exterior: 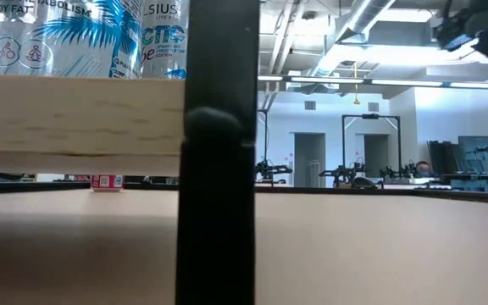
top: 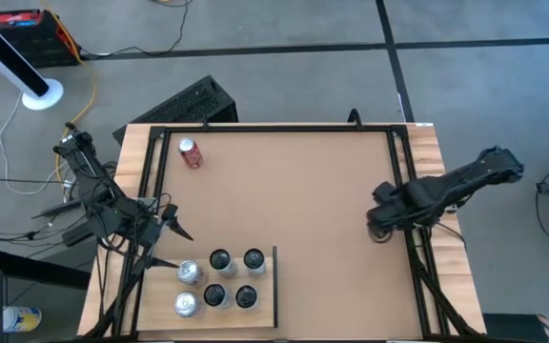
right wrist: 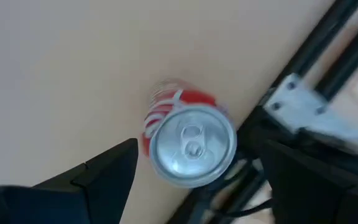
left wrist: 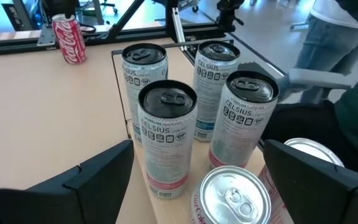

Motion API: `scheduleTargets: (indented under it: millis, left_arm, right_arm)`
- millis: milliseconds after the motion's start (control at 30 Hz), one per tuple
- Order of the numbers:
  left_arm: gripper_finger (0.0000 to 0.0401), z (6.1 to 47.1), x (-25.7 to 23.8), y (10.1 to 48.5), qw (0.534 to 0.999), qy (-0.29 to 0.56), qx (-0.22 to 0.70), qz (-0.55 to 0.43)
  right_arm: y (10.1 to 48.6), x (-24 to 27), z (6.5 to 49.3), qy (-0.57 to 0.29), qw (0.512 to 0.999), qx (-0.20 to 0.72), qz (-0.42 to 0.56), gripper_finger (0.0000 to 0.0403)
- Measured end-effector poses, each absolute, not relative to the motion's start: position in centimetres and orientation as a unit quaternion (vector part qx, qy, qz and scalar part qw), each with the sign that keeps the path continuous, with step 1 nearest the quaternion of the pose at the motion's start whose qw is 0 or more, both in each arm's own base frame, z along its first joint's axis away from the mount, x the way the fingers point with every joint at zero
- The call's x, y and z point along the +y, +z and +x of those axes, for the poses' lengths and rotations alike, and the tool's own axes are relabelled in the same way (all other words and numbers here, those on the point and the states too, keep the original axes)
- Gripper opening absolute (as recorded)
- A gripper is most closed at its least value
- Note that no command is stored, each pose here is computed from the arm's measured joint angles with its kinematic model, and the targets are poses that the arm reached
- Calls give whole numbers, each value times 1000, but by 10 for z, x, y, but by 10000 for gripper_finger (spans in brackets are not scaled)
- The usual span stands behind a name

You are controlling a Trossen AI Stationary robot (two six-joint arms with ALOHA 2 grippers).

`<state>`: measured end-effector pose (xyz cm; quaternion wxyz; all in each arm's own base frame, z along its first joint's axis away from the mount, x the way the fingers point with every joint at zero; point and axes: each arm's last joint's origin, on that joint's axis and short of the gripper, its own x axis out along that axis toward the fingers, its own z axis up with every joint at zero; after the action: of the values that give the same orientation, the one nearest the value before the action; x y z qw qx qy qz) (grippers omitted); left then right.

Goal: Place canned beverage on shelf
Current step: Put the right red soda can on the shelf

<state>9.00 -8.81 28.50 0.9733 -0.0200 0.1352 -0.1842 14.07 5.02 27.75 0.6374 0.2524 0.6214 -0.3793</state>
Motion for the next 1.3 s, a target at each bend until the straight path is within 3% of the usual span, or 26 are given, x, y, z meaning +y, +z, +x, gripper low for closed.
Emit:
scheduleTargets:
  millis: [233,500,933,1300]
  left_arm:
    - [343,90,-88,285,973,-183,136,-19]
    - [343,90,-88,285,974,-178,138,-32]
    - [343,90,-88,284,973,-183,140,-23]
    - [343,90,-89,284,971,-195,141,-19]
  right_arm:
    - [279,56,126,-345,671,572,323,360]
    - [276,55,122,-414,634,572,316,360]
    - [273,53,131,-423,632,561,328,360]
    - [238,50,135,-411,628,575,326,360]
